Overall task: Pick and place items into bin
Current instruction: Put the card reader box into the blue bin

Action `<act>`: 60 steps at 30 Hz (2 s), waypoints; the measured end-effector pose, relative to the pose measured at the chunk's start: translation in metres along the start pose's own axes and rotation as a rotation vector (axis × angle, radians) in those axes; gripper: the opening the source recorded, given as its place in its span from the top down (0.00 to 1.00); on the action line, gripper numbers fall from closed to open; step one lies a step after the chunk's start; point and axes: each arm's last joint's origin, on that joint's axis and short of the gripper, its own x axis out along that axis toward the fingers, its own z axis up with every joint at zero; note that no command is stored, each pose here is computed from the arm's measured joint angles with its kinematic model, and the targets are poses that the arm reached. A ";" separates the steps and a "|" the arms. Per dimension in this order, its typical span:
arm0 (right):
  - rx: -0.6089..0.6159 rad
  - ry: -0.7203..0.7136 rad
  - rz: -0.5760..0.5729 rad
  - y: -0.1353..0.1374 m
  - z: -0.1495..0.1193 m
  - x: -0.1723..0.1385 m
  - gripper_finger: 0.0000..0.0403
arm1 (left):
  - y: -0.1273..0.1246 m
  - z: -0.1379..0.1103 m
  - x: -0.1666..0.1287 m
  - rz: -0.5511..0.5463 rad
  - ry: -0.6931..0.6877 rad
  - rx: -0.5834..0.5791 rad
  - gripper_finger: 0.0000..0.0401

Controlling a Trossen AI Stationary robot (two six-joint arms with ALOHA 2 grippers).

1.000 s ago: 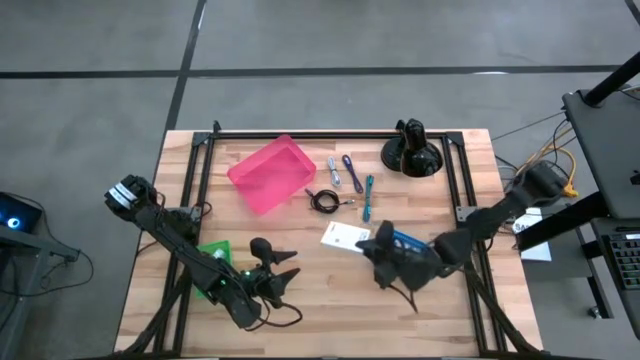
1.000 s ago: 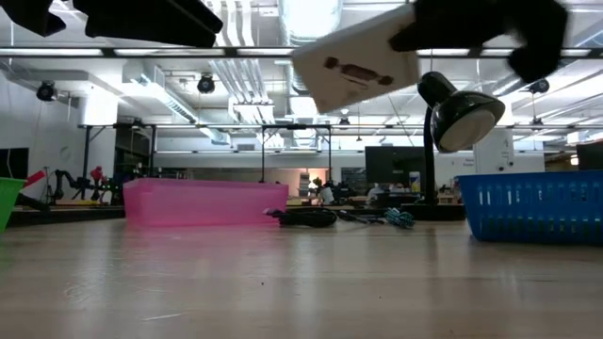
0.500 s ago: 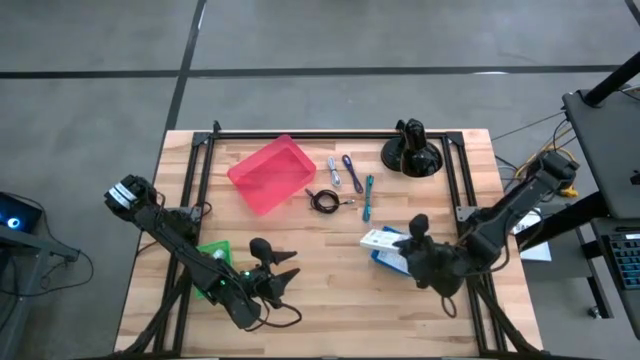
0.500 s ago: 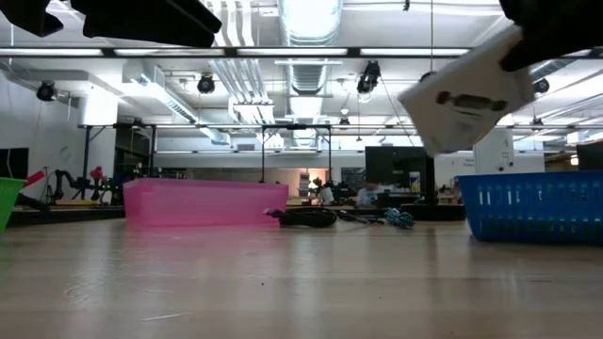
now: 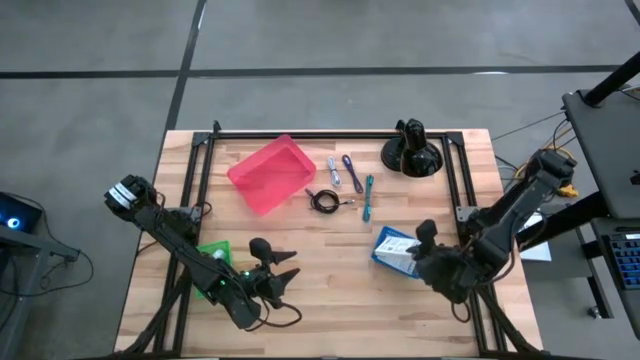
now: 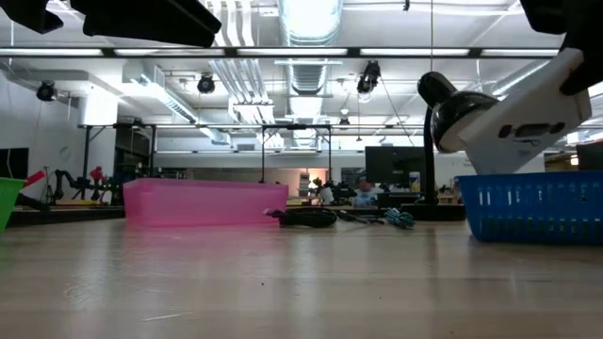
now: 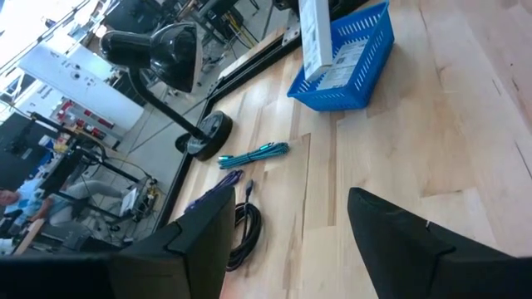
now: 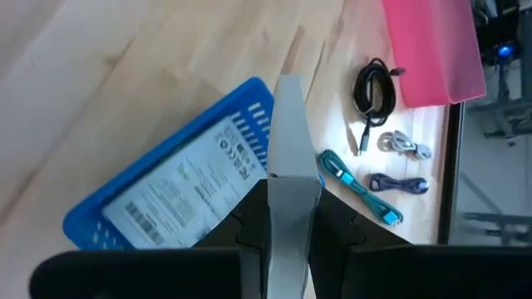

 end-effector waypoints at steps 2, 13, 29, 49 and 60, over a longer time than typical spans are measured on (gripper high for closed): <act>-0.056 0.009 0.000 0.003 0.000 0.001 0.91 | 0.000 0.000 0.000 0.000 0.000 0.000 0.46; -0.321 0.079 -0.006 0.015 0.001 0.014 0.91 | 0.000 0.000 0.000 0.000 0.000 -0.001 0.46; -0.479 0.143 -0.041 0.022 0.001 0.025 0.91 | 0.000 0.000 0.000 0.000 0.000 -0.003 0.46; -0.408 0.125 -0.043 0.021 0.005 0.022 0.73 | 0.000 0.000 0.000 0.000 0.000 -0.004 0.46; -0.370 0.094 0.033 0.015 0.021 0.008 0.74 | 0.000 0.000 0.000 0.000 0.000 -0.004 0.46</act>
